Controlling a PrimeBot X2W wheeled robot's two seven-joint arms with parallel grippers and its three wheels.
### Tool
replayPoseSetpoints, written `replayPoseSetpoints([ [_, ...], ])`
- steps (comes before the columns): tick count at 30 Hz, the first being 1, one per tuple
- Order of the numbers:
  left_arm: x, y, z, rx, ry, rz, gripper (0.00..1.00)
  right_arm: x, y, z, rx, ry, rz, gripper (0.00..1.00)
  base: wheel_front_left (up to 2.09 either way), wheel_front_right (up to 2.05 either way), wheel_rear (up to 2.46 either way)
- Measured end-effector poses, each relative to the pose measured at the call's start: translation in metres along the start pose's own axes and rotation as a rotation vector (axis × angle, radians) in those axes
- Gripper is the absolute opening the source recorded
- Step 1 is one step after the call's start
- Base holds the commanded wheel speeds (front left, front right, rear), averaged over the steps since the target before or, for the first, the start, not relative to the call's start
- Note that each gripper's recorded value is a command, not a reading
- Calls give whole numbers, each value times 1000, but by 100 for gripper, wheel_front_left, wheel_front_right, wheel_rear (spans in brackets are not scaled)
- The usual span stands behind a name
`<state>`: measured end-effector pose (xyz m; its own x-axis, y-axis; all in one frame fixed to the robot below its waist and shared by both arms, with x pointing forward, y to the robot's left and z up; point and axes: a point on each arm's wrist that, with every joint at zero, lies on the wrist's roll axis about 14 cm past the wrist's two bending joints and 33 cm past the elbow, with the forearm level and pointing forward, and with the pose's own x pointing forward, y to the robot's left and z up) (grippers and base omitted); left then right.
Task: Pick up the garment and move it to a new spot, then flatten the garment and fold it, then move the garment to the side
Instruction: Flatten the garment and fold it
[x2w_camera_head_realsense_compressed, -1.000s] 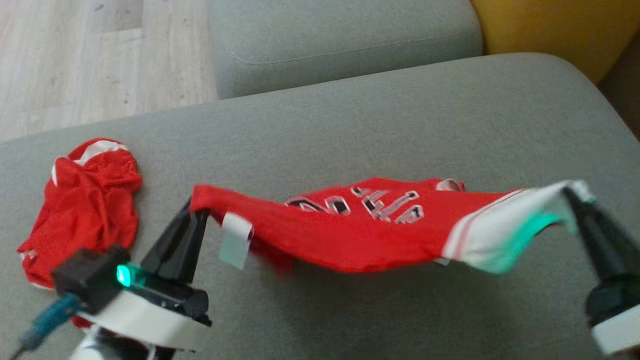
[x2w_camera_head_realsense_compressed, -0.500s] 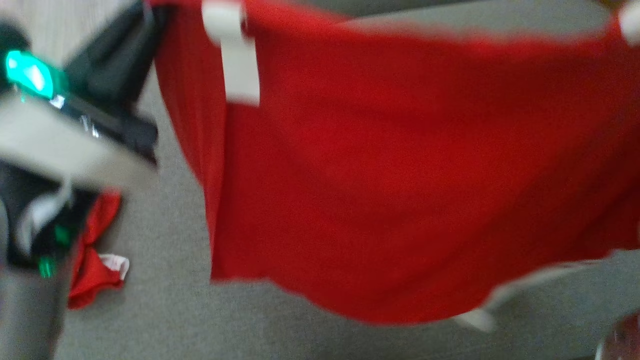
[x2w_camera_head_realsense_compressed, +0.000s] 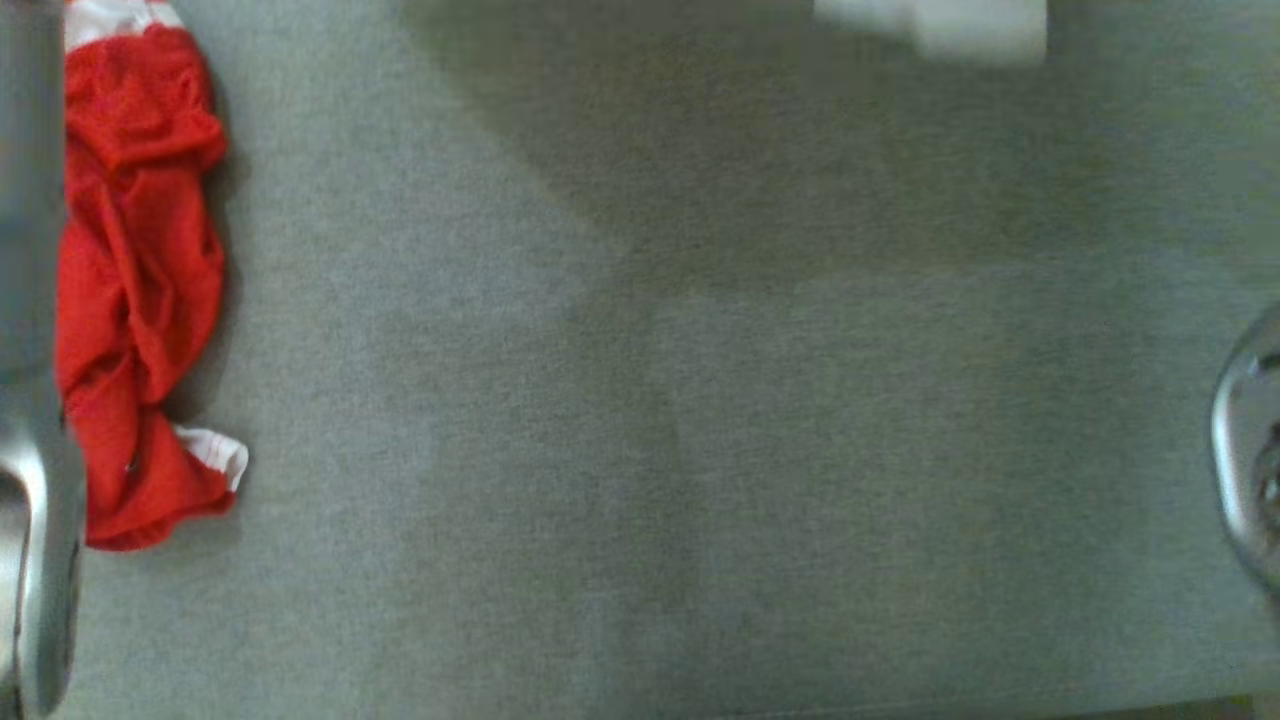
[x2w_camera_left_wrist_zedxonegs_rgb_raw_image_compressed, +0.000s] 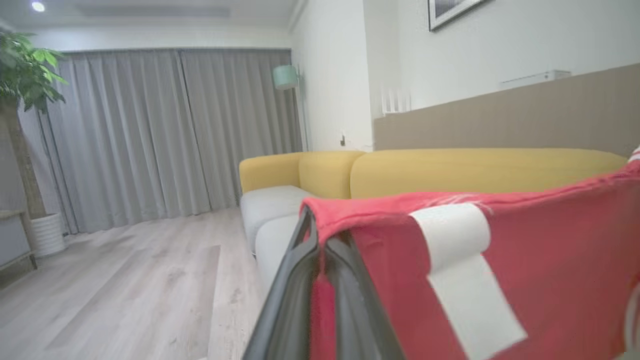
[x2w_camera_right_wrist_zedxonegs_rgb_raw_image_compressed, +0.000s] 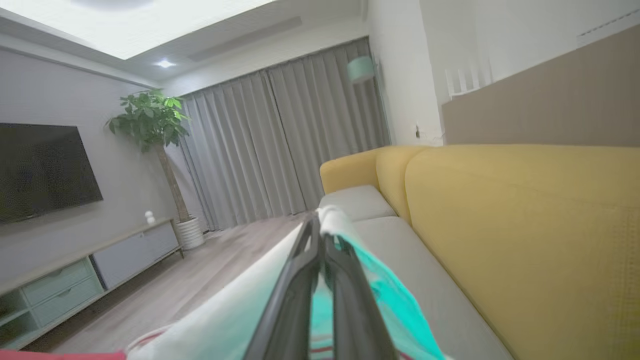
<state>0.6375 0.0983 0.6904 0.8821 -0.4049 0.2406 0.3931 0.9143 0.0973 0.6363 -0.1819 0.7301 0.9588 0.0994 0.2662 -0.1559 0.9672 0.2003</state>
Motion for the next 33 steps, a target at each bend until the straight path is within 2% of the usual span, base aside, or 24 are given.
replayPoseSetpoints([
  [3,16,1,-4,2,-56,7,0,21,3,-4,12,-41,5,0,0,0,0],
  [5,20,-3,-21,-10,-50,2,0,25,2,-20,27,-25,8,0,0,0,0],
  [9,3,-34,-74,-15,49,-66,0,3,-5,-71,61,74,-3,0,0,0,0],
  [13,-58,-89,-144,-52,215,-212,0,-63,-20,-142,77,252,-39,0,0,0,0],
  [17,-139,-114,-190,-141,371,-257,0,-152,-43,-186,65,433,-102,0,0,0,0],
  [22,-219,-141,-199,-185,474,-282,0,-266,-61,-202,53,625,-189,0,0,0,0],
  [27,-273,-166,-182,-237,497,-247,0,-354,-55,-197,58,759,-242,0,0,0,0],
  [28,-273,-166,-182,-237,497,-247,0,-354,-55,-197,58,759,-242,0,0,0,0],
  [33,-333,-186,-179,-263,605,-221,0,-417,-46,-193,88,864,-297,0,0,0,0],
])
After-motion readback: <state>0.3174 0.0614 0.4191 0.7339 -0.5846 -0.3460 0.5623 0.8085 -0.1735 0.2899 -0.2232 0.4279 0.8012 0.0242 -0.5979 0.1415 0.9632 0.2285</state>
